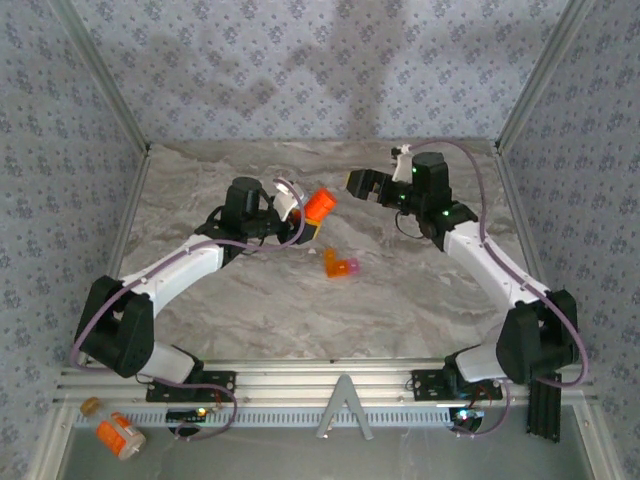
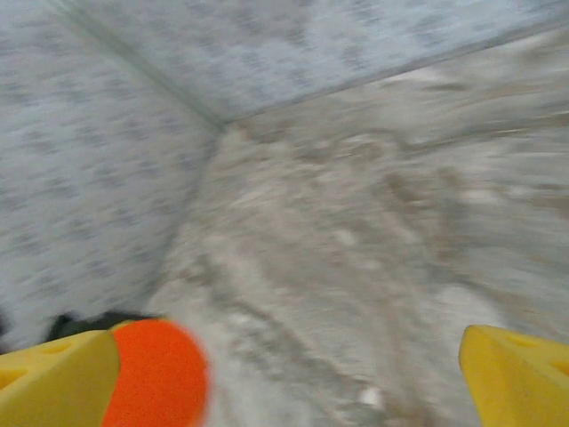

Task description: Sort the pills into containers

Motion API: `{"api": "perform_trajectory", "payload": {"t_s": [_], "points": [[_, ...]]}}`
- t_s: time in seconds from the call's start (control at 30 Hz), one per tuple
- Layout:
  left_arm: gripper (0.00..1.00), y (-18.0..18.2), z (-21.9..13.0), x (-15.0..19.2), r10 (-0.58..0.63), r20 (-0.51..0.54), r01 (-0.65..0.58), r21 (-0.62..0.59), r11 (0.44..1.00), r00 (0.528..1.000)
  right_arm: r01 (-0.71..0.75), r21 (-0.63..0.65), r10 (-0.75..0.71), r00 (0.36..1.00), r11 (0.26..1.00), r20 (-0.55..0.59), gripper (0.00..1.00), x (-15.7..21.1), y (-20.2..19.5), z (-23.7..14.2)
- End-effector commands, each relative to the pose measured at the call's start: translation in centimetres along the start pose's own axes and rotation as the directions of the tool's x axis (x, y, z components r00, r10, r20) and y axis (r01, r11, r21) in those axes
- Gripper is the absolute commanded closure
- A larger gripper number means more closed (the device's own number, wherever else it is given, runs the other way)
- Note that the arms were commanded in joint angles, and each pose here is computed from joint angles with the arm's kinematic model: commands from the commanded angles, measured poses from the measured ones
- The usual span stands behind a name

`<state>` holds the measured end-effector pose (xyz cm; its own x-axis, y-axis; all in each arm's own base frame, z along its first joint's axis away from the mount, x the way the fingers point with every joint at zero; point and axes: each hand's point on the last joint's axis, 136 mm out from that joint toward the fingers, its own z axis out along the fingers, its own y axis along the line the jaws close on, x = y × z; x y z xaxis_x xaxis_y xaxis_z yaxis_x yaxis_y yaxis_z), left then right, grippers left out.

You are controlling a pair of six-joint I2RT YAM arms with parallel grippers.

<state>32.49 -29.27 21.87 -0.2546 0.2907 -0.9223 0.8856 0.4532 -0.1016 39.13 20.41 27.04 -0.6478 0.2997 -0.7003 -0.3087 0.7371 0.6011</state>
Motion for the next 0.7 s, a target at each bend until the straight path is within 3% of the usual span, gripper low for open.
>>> {"api": "perform_trajectory", "payload": {"t_s": [0.0,0.07,0.2,0.3,0.4,0.47,0.57,0.67], "points": [[1.00,-0.9,-1.0,-3.1,0.075,0.082,-0.077,0.017,0.997,0.994,-0.050,0.483,0.003,0.995,0.874,0.096,0.00,-0.4,-7.3,-3.8],[1.00,-0.9,-0.9,-3.2,0.076,0.082,-0.077,0.016,0.997,0.994,-0.148,0.502,0.077,0.984,0.852,0.159,0.00,-0.6,-8.5,-5.0],[1.00,-0.8,-0.7,-3.2,0.072,0.083,-0.074,0.017,0.997,0.994,-0.279,0.234,0.242,0.954,0.931,0.178,0.00,-1.3,-8.4,-4.7],[1.00,-0.7,-0.7,-3.4,0.074,0.086,-0.075,0.016,0.997,0.994,-0.189,0.125,0.167,0.971,0.974,0.169,0.00,-1.8,-7.5,-4.7],[1.00,-0.7,-0.8,-3.5,0.076,0.088,-0.078,0.018,0.997,0.993,-0.120,0.223,0.093,0.987,0.967,0.128,0.00,-0.9,-7.6,-4.7],[1.00,-0.7,-0.7,-3.5,0.080,0.086,-0.082,0.018,0.996,0.993,-0.117,0.221,0.099,0.991,0.968,0.093,0.00,-0.3,-7.2,-4.4],[1.00,-0.7,-0.7,-3.5,0.082,0.080,-0.084,0.018,0.996,0.993,-0.159,0.117,0.156,0.987,0.980,0.036,0.00,0.4,-5.6,-3.4],[1.00,-0.8,-0.6,-3.4,0.085,0.076,-0.087,0.022,0.996,0.993,-0.172,-0.027,0.171,0.985,0.985,-0.032,0.10,1.0,-2.0,-2.1]]}}
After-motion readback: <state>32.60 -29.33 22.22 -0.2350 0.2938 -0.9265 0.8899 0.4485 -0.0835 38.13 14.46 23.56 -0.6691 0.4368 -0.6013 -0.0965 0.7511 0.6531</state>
